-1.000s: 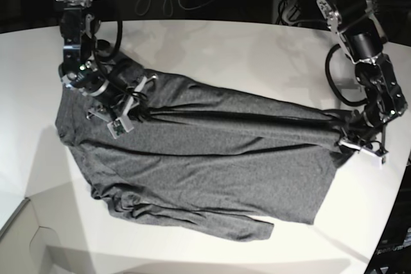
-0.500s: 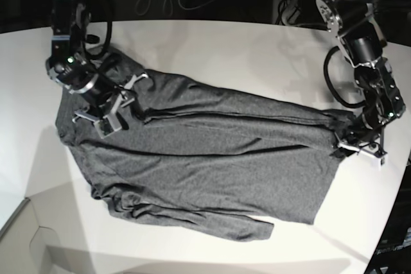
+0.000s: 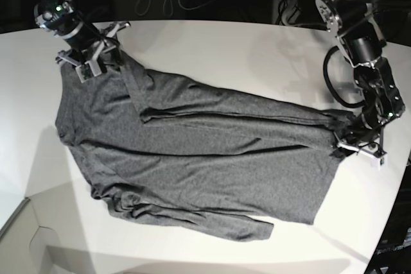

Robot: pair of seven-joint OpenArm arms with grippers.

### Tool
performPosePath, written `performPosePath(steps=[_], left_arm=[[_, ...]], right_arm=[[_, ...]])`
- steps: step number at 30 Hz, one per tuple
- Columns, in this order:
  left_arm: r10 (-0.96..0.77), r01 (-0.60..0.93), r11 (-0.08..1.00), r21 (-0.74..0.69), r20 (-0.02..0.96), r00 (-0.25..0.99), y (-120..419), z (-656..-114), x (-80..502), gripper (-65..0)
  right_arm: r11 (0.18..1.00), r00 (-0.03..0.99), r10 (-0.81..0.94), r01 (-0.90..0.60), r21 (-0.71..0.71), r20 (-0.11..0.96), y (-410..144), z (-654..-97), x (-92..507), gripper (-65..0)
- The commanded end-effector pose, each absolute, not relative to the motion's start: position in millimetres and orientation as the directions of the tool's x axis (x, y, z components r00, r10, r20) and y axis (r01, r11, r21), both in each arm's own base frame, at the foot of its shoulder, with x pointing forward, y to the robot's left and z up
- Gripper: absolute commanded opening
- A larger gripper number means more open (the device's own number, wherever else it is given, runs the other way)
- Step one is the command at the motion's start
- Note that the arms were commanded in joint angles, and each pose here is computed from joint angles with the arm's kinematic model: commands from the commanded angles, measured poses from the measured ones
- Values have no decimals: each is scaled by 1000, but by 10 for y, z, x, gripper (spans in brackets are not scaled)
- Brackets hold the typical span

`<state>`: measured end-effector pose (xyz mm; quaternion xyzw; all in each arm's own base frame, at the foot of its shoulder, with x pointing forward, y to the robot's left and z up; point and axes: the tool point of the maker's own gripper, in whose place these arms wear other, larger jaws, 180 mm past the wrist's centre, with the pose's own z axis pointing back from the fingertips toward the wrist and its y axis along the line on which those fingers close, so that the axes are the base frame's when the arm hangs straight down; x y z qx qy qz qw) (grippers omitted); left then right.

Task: Layout the t-shirt on the table in an organized manner, then fold the t-shirt properly
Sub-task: 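Grasp the shirt edge with the right gripper and pull it outward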

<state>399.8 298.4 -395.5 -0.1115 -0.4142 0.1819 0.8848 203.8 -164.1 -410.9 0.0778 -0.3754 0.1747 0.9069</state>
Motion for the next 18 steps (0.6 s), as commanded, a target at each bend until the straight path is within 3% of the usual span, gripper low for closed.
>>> performPosePath(steps=[1,7,12,18], left_arm=[[408,-214,913,-348,739,536,3073,-3716,4148,-374],[408,-215,913,-348,738,537,3073,-3722,4142,-374],[407,-215,913,-347,736,541,3071,-3740,4125,-374],[407,-215,913,-347,736,541,3071,-3740,4125,-374]], right_arm=[[925,630,253,-379,6,734,-1644,-4024,2088,-375],[919,603,273,-394,-18,750,-1612,-3888,2086,-370],[913,595,284,-406,-24,751,-1575,-3836,2029,-298],[919,638,268,-395,8,722,-1600,-4009,1941,-292]])
